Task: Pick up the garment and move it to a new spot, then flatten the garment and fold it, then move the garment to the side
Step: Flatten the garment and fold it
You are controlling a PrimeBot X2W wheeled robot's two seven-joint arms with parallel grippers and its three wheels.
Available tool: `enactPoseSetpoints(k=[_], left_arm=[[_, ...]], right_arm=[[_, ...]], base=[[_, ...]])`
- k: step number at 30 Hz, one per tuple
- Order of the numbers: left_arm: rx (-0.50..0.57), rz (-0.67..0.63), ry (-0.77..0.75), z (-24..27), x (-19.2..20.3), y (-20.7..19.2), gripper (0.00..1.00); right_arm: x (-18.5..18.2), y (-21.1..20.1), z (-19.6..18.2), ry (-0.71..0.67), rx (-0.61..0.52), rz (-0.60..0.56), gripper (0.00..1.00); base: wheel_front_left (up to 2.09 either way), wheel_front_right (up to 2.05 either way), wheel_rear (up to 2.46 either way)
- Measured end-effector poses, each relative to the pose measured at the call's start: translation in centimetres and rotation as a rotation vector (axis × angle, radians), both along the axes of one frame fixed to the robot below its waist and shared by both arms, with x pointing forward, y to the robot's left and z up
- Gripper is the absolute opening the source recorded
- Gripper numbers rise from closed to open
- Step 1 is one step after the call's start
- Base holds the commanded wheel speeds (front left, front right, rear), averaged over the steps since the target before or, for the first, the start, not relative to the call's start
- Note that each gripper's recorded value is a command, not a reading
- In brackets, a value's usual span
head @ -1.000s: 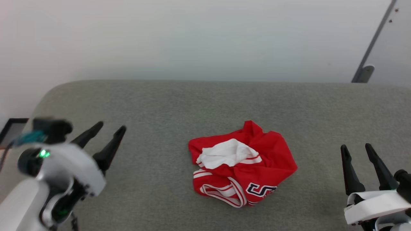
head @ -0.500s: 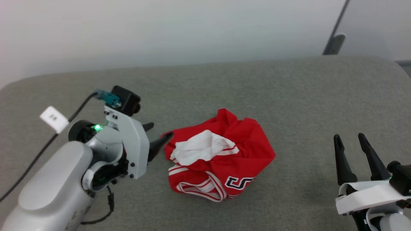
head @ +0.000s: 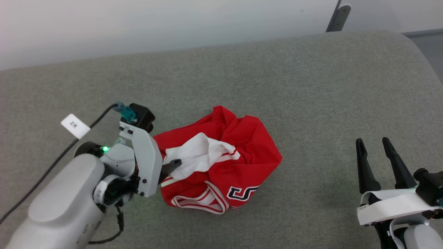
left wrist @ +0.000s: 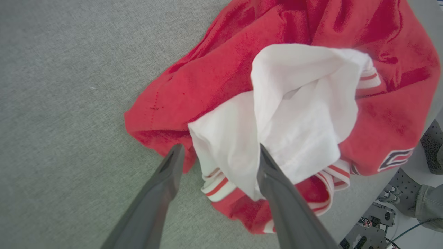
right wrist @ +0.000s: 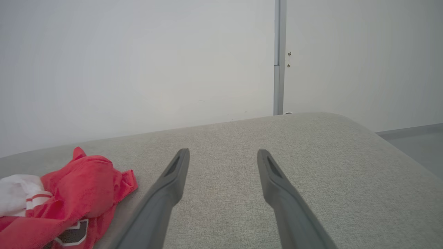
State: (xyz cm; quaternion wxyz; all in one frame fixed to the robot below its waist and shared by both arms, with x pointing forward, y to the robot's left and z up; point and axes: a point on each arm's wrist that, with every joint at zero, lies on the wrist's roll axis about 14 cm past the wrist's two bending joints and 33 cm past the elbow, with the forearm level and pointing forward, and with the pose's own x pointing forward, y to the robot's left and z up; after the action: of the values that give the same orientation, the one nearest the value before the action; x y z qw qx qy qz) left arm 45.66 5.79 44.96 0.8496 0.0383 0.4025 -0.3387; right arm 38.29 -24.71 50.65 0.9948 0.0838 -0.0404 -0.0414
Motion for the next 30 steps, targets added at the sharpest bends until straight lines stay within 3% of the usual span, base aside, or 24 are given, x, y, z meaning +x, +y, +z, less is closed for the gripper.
enactPoseSetpoints(k=[5,6,7,17,25,30], left_arm=[[0.014,0.007,0.051,-1.2,-0.3,-0.2,0.98],[0.019,0.005,0.059,-1.4,-0.5,-0.2,0.42],[0.016,0.008,0.066,-1.5,-0.5,-0.2,0.0],[-0.053,0.116,0.011,1.1,0.9,1.1,0.0],[-0.079,0.374,-0.119,4.7,2.5,8.7,0.0],[-0.033,0.551,-0.148,4.8,1.3,15.0,0.0]], right_arm=[[0.1,-0.1,-0.1,0.004,-0.005,-0.006,1.0],[0.1,-0.1,-0.1,0.003,-0.006,-0.005,1.0],[0.2,-0.1,-0.1,0.002,-0.007,-0.004,1.0],[0.7,0.1,0.7,-0.021,-0.017,0.006,1.0],[0.9,1.0,1.0,-0.032,-0.021,0.038,1.0],[1.1,1.8,1.2,-0.037,-0.019,0.063,1.0]], base=[[0.0,0.0,0.0],[0.0,0.0,0.0],[0.0,0.0,0.0],[0.0,0.0,0.0],[0.0,0.0,0.0],[0.0,0.0,0.0]])
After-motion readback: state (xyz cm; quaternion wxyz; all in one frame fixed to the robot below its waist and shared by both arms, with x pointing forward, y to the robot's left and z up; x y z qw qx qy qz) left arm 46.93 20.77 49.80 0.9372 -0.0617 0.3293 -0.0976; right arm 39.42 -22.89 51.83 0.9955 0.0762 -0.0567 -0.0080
